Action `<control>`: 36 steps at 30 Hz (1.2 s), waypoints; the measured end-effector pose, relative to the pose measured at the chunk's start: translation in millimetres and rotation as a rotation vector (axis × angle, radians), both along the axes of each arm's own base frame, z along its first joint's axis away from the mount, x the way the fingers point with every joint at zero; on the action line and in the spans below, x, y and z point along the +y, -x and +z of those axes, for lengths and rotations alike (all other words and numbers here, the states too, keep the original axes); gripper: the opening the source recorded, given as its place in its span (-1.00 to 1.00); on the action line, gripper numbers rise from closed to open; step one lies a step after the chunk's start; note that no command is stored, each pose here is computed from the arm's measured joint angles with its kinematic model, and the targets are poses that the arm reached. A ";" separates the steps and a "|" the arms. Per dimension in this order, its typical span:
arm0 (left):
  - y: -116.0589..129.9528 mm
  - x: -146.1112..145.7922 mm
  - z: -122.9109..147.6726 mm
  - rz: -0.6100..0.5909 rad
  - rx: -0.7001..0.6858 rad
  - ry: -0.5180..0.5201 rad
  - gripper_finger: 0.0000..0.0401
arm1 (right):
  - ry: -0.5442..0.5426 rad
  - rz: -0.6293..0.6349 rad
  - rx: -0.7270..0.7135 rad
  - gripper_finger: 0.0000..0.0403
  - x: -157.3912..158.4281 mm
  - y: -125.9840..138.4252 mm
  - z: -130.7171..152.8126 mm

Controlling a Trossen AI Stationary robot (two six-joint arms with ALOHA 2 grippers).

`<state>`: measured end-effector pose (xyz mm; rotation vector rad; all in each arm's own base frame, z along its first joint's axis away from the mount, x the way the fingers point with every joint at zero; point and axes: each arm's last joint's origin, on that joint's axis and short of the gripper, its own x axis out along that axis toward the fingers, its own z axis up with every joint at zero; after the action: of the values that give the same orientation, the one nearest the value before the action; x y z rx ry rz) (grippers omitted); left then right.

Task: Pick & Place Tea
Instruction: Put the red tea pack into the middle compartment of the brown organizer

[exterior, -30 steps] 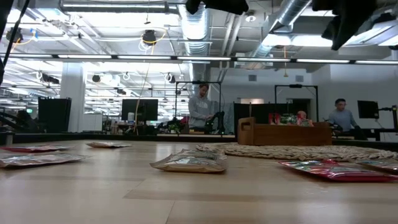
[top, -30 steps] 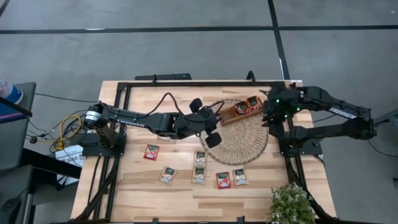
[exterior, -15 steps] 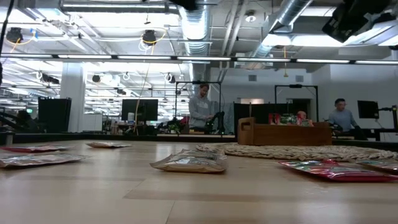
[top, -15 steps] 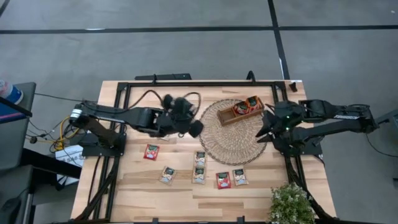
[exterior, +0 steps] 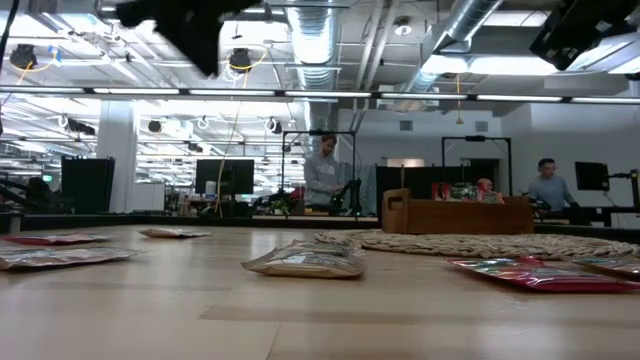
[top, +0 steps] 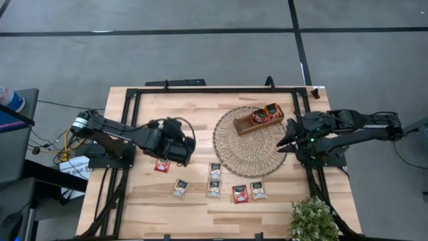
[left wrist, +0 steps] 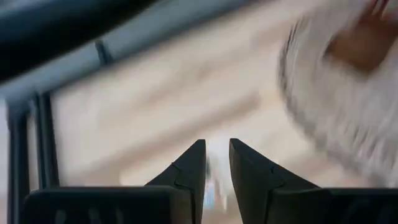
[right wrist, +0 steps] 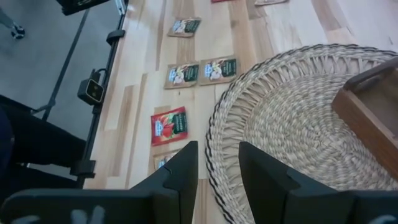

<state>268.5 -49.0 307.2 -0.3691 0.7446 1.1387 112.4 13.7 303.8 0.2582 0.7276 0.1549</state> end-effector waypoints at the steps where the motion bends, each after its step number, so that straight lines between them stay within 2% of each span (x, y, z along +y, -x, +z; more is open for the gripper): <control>1: 1.4 -1.3 -9.2 0.012 0.023 0.057 -0.68 | -0.001 0.001 0.000 -0.46 0.1 0.0 0.0; 4: 5.8 -3.8 -34.7 0.068 0.071 0.204 -0.68 | -0.001 0.002 0.000 -0.46 0.2 0.0 0.0; 7: 8.1 -6.7 -60.3 0.071 0.090 0.338 -0.68 | 0.000 0.002 0.008 -0.46 0.4 -2.0 -0.8; 13: 10.3 -7.5 -94.8 -0.101 -0.140 0.520 -0.68 | -0.004 0.004 0.019 -0.46 0.8 -5.7 -1.9; 16: 24.5 0.3 -103.9 -0.111 -0.237 0.563 -0.68 | -0.002 0.004 0.026 -0.46 0.8 -5.9 -2.5; 21: 64.4 10.6 -111.9 -0.041 -0.269 0.621 -0.68 | 0.061 -0.047 0.020 -0.46 -1.8 -3.8 -2.6; 26: 94.5 17.6 -108.4 -0.056 -0.340 0.637 -0.68 | 0.081 -0.106 -0.118 -0.46 -6.1 26.0 8.6; 32: 104.2 19.9 -101.0 -0.129 -0.388 0.623 -0.68 | 0.050 -0.173 -0.268 -0.46 -9.8 58.5 16.7; 36: 101.0 19.6 -97.1 -0.140 -0.445 0.621 -0.68 | 0.029 -0.182 -0.321 -0.46 -9.7 57.4 8.4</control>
<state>167.5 -29.4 210.1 -1.0387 0.6993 0.6347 55.0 3.9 312.2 0.2630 0.3854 0.0115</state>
